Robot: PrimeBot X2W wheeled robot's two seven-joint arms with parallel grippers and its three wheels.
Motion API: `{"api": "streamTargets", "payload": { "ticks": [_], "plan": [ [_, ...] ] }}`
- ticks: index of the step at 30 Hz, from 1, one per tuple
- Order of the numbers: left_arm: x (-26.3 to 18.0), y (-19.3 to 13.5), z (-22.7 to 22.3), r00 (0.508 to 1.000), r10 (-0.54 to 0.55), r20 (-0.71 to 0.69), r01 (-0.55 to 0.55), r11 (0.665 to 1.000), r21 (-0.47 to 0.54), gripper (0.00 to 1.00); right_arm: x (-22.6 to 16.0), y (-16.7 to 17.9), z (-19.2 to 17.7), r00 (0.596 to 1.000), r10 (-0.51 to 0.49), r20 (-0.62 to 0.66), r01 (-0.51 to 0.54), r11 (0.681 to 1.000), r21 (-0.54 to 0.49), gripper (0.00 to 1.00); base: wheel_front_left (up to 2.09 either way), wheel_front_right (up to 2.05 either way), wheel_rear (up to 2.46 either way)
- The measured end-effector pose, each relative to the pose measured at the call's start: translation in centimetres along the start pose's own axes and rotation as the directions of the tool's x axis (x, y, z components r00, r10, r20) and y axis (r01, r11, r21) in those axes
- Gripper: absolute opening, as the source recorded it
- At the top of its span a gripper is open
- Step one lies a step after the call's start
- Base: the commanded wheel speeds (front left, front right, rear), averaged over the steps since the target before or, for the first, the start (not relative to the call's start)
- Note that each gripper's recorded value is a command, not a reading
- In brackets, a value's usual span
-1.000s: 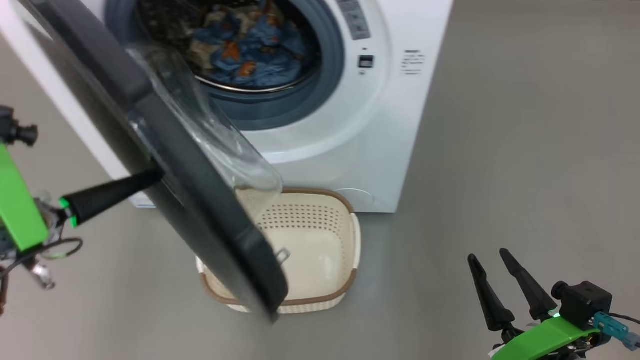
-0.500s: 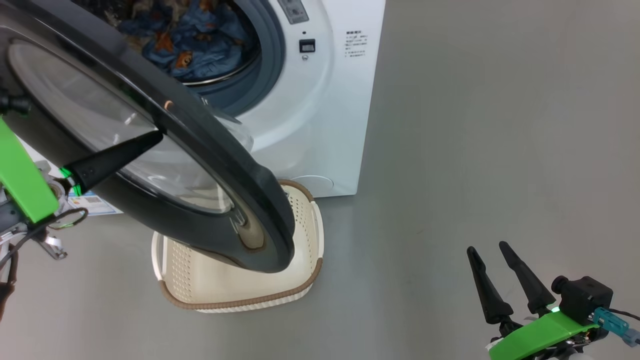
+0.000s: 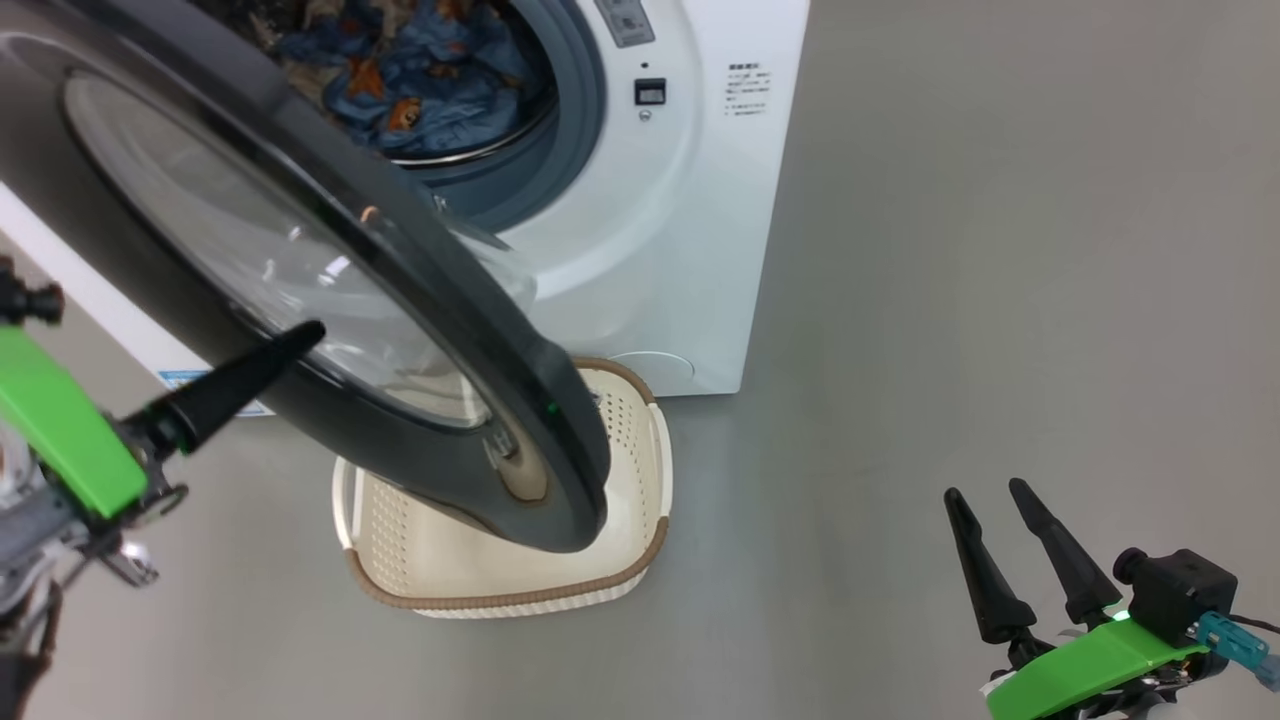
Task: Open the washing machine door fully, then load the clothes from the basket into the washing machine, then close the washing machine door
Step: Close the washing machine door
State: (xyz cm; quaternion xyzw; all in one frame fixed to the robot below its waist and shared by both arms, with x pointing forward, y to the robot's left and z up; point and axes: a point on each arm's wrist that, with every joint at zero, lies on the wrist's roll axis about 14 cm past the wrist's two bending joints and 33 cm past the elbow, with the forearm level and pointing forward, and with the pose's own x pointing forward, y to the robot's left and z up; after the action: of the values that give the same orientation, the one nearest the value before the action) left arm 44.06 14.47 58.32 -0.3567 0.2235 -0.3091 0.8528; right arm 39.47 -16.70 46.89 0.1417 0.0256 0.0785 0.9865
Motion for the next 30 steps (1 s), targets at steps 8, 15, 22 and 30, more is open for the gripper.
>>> {"api": "streamTargets", "payload": {
  "ticks": [8, 15, 22, 30],
  "plan": [
    [-2.6, 2.6, -1.3, 0.99, 0.101, 0.094, -0.098, 0.995, -0.032, 1.0, 0.2, 0.7, 0.6, 0.999, 0.03, 0.014, -0.029, 0.999, -0.015, 1.0, 0.0, 0.0, 0.0],
    [-4.6, 5.3, -3.5, 0.97, 0.195, 0.146, -0.181, 0.978, -0.104, 1.0, 0.0, 0.8, 0.7, 0.999, 0.037, 0.012, -0.036, 0.999, -0.023, 1.0, 0.0, 0.0, 0.0],
    [-5.8, 7.6, -5.5, 0.94, 0.277, 0.197, -0.251, 0.957, -0.148, 1.0, -0.1, 0.4, 0.8, 1.0, 0.029, 0.012, -0.028, 0.999, -0.026, 1.0, 0.0, 0.0, 0.0],
    [-7.5, 10.6, -9.1, 0.883, 0.395, 0.253, -0.363, 0.917, -0.164, 1.0, -0.8, -0.1, 0.5, 1.0, 0.011, 0.003, -0.011, 1.0, -0.027, 1.0, 0.0, 0.0, 0.0]
  ]
}}
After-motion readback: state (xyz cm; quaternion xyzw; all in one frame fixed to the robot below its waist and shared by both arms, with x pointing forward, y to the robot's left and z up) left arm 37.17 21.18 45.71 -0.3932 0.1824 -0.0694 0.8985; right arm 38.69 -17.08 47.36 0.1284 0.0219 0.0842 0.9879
